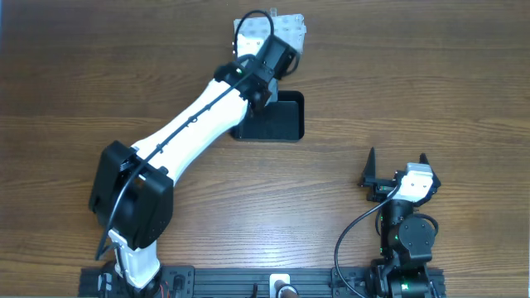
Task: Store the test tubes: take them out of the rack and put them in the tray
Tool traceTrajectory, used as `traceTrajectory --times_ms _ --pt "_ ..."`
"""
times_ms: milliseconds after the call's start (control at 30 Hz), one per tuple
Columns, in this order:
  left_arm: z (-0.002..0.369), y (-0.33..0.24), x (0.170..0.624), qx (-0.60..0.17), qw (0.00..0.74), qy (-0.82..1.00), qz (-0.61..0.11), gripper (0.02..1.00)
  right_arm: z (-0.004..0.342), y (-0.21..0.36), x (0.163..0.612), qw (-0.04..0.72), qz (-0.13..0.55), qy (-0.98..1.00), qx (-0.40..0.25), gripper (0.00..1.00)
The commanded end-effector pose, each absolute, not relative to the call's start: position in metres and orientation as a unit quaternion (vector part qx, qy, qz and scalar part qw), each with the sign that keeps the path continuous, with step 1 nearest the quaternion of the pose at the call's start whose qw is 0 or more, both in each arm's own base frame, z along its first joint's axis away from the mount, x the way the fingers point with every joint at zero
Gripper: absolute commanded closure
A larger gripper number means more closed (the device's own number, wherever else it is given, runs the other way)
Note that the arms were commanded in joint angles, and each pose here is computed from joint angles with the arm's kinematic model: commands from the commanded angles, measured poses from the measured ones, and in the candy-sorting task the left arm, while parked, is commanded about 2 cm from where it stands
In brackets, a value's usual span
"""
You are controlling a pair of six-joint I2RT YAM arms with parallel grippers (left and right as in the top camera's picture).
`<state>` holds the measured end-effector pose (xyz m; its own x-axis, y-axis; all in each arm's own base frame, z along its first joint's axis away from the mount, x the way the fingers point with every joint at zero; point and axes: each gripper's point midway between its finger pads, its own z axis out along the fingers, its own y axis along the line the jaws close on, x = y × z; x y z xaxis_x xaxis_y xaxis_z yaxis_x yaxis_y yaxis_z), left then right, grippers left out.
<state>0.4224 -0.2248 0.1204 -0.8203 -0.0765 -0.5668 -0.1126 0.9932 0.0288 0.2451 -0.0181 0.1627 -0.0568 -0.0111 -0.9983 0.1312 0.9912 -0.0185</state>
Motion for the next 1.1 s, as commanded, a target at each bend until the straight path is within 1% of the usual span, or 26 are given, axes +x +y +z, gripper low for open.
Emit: traceTrajectory --times_ms 33,800,1100 --pt "0.11 -0.229 0.418 -0.055 0.285 0.956 0.028 0.963 0.16 -0.018 0.245 0.684 -0.053 0.727 0.041 0.009" --pt "0.042 -0.233 0.422 -0.047 0.241 0.968 0.05 0.919 0.16 -0.018 0.245 0.684 -0.053 0.727 0.041 0.009" --pt "0.029 -0.231 0.424 -0.051 0.227 0.972 0.048 0.899 0.16 -0.018 0.245 0.684 -0.053 0.727 0.041 0.007"
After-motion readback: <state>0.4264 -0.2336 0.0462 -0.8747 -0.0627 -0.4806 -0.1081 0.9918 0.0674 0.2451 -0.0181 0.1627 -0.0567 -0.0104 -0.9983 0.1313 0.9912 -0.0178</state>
